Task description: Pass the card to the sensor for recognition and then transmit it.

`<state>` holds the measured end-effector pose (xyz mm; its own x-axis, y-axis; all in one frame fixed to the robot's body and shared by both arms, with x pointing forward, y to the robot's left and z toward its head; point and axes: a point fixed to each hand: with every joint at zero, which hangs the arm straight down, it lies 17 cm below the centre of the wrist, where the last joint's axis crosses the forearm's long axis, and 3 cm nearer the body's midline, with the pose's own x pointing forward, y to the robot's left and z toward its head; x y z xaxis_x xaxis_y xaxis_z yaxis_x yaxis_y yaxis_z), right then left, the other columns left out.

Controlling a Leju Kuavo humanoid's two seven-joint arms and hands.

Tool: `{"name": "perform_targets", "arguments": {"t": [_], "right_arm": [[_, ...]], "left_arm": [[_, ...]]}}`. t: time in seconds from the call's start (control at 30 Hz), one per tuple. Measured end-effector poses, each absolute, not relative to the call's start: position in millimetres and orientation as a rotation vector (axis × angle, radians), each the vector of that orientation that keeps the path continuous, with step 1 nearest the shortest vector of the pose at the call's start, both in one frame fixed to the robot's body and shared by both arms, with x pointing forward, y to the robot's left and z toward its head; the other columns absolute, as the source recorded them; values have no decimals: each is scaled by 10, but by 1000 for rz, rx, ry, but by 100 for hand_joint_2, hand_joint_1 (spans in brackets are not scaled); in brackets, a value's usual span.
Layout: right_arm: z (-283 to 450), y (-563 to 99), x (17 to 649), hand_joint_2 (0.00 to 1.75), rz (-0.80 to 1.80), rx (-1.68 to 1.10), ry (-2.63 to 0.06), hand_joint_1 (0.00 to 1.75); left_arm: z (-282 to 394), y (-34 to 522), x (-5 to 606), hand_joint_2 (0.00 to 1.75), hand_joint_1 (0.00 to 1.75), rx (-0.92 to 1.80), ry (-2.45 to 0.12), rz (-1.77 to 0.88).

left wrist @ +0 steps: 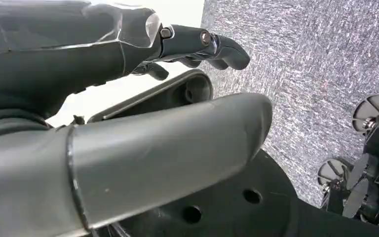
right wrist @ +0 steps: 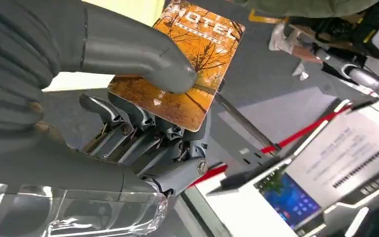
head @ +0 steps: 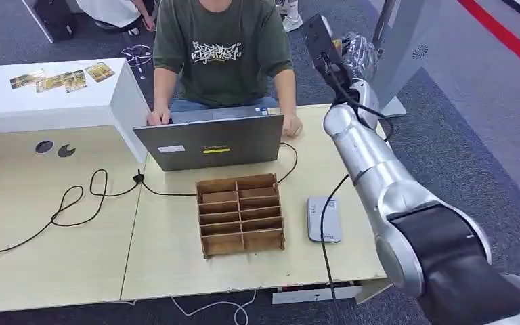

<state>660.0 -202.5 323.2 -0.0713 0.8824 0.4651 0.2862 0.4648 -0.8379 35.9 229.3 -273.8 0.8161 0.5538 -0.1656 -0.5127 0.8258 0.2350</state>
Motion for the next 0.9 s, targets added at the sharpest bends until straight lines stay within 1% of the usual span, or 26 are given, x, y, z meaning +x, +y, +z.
{"name": "perform_targets", "arguments": {"t": [0.47, 0.63, 0.77, 0.9], "right_arm": [[3087, -2070, 6628, 175, 679, -966, -1562, 175], [2874, -2148, 6598, 175, 670, -936, -1543, 175], [2731, -2219, 6537, 175, 607, -871, -1572, 175], [2307, -2297, 6346, 175, 558, -789, -1575, 175]], "left_arm": [[-2744, 2311, 364, 0, 0, 176, 232, 599], [-2744, 2309, 359, 0, 0, 175, 234, 606], [-2743, 2305, 351, 0, 0, 172, 241, 623], [-2743, 2298, 327, 0, 0, 171, 249, 637]]}}
